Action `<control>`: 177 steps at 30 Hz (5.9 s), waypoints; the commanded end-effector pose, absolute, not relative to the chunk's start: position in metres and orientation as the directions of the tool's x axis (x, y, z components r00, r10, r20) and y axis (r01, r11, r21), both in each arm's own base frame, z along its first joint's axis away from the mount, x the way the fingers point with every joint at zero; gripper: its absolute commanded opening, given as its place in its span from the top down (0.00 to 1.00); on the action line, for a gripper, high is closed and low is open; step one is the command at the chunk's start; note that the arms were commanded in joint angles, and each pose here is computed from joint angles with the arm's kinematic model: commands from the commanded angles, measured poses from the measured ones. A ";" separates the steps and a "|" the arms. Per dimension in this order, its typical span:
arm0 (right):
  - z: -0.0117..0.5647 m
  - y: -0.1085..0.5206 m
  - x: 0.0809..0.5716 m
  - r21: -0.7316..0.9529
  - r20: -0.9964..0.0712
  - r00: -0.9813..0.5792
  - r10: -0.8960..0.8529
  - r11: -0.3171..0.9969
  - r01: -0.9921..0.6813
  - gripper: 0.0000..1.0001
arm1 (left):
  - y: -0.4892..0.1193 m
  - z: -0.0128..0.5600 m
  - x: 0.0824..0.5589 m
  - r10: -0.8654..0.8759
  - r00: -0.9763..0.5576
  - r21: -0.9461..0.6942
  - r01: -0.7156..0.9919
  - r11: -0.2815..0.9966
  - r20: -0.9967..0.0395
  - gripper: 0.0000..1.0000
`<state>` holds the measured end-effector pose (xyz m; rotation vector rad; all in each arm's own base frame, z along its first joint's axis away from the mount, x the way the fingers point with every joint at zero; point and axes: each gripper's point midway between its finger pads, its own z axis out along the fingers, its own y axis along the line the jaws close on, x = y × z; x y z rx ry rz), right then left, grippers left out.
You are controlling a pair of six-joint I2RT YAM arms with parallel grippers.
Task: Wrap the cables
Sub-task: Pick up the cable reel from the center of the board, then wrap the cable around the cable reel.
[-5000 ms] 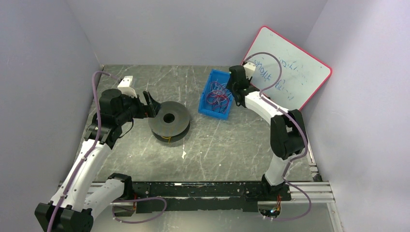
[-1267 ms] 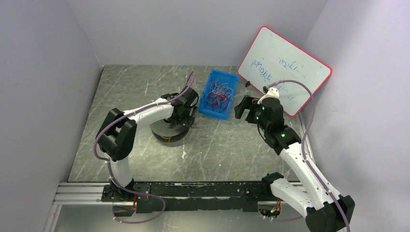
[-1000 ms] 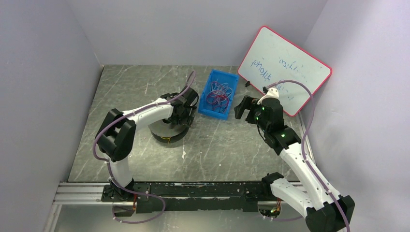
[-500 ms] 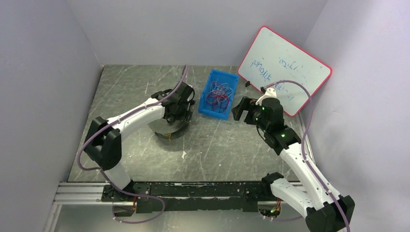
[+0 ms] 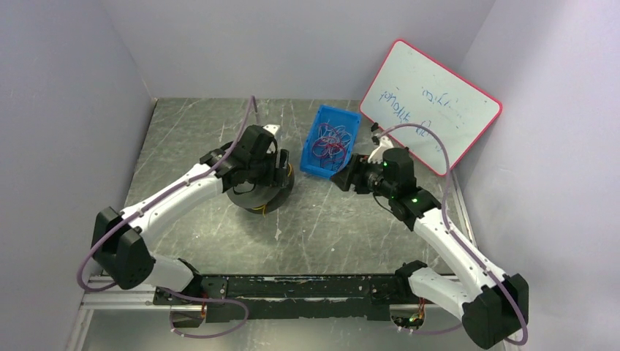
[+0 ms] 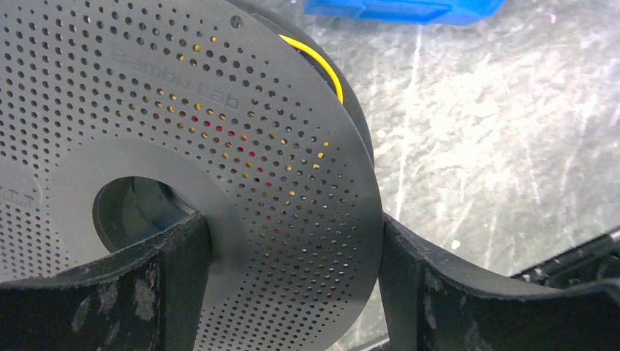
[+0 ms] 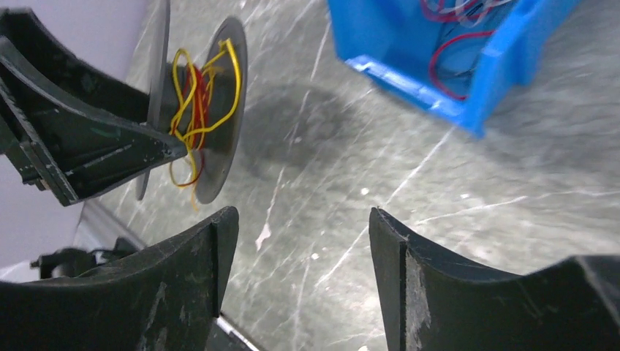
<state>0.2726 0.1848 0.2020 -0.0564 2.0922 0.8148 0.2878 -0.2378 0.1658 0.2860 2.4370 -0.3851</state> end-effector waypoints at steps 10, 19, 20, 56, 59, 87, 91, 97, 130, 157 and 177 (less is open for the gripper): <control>0.193 0.279 0.245 0.663 -0.651 -0.718 0.246 0.644 -0.381 0.34 | -0.272 0.210 0.258 -0.016 -0.721 -0.462 0.427 0.777 -0.693 0.93; 0.182 0.300 0.243 0.667 -0.635 -0.732 0.248 0.655 -0.356 0.42 | -0.272 0.215 0.245 -0.039 -0.712 -0.503 0.456 0.734 -0.702 0.93; 0.180 0.301 0.243 0.668 -0.632 -0.733 0.251 0.656 -0.352 0.44 | -0.271 0.215 0.244 -0.041 -0.710 -0.504 0.456 0.734 -0.703 0.93; 0.205 0.309 0.239 0.677 -0.651 -0.705 0.281 0.635 -0.371 1.00 | -0.261 0.210 0.238 -0.054 -0.707 -0.499 0.440 0.747 -0.705 0.71; 0.208 0.308 0.241 0.672 -0.656 -0.699 0.283 0.640 -0.372 1.00 | -0.257 0.209 0.240 -0.059 -0.703 -0.490 0.429 0.759 -0.708 0.62; 0.214 0.329 0.263 0.523 -0.749 -0.628 0.210 0.769 -0.368 1.00 | -0.203 0.225 0.250 -0.087 -0.627 -0.332 0.285 0.899 -0.774 0.03; 0.215 0.333 0.268 0.474 -0.769 -0.614 0.180 0.805 -0.358 1.00 | -0.200 0.240 0.249 -0.079 -0.622 -0.323 0.291 0.901 -0.779 0.00; 0.224 0.333 0.274 0.371 -0.817 -0.559 0.140 0.870 -0.325 1.00 | -0.190 0.252 0.250 -0.067 -0.619 -0.285 0.260 0.923 -0.782 0.00; 0.220 0.344 0.264 0.222 -0.894 -0.438 0.094 0.942 -0.251 1.00 | -0.214 0.198 0.293 0.014 -0.675 -0.185 0.222 0.957 -0.738 0.45; 0.238 0.360 0.241 0.306 -0.892 -0.437 0.117 0.868 -0.391 0.54 | -0.201 0.209 0.304 -0.019 -0.682 -0.201 0.189 0.961 -0.731 0.93; 0.218 0.319 0.190 0.411 -0.869 -0.475 0.140 0.739 -0.534 0.30 | -0.160 0.265 0.332 -0.253 -0.634 -0.422 0.128 0.897 -0.730 0.93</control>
